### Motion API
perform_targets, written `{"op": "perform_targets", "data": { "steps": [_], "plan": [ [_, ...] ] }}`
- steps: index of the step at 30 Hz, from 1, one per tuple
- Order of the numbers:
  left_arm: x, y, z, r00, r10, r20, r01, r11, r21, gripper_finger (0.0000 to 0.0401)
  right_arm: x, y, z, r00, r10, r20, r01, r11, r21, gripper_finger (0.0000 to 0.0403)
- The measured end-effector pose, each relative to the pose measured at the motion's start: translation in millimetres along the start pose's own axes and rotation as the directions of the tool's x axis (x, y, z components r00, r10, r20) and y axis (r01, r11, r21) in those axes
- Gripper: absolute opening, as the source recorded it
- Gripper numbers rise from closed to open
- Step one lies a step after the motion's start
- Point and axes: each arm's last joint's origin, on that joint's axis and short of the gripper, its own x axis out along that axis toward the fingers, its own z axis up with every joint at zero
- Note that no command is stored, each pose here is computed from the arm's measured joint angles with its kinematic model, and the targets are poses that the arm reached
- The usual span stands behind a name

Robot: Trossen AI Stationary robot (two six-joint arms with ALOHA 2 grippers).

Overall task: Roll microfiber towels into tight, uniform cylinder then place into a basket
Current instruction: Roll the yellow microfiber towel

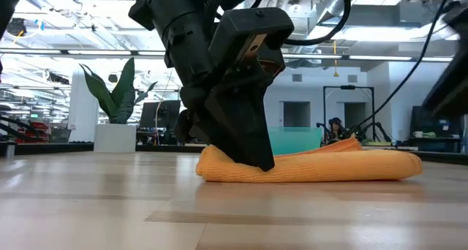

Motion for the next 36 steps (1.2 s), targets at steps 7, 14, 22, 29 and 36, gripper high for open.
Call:
{"op": "perform_targets", "data": {
  "steps": [7, 14, 22, 29, 36],
  "plan": [
    [0, 0, 0, 1.000, -0.012, -0.013, 0.012, 1.000, 0.021, 0.0114, -1, 18, -10, 0.992, -0.012, 0.124, 0.027, 0.993, -0.115, 0.0120],
    [0, -4, -5, 0.999, -0.030, -0.035, 0.034, 0.990, 0.134, 0.0114, 24, 33, -1, 0.995, 0.070, 0.074, -0.051, 0.970, -0.239, 0.0149],
    [0, -6, -7, 0.999, -0.034, -0.039, 0.039, 0.987, 0.158, 0.0114, 50, 38, 5, 0.996, 0.081, 0.030, -0.069, 0.952, -0.298, 0.0194],
    [0, -7, -7, 0.999, -0.035, -0.042, 0.041, 0.985, 0.167, 0.0114, 52, 34, 8, 0.996, 0.090, -0.001, -0.086, 0.954, -0.289, 0.0207],
    [0, -7, -7, 0.999, -0.035, -0.042, 0.041, 0.985, 0.167, 0.0114, 43, 31, 10, 0.997, 0.054, -0.057, -0.070, 0.940, -0.333, 0.0207]
  ]
}}
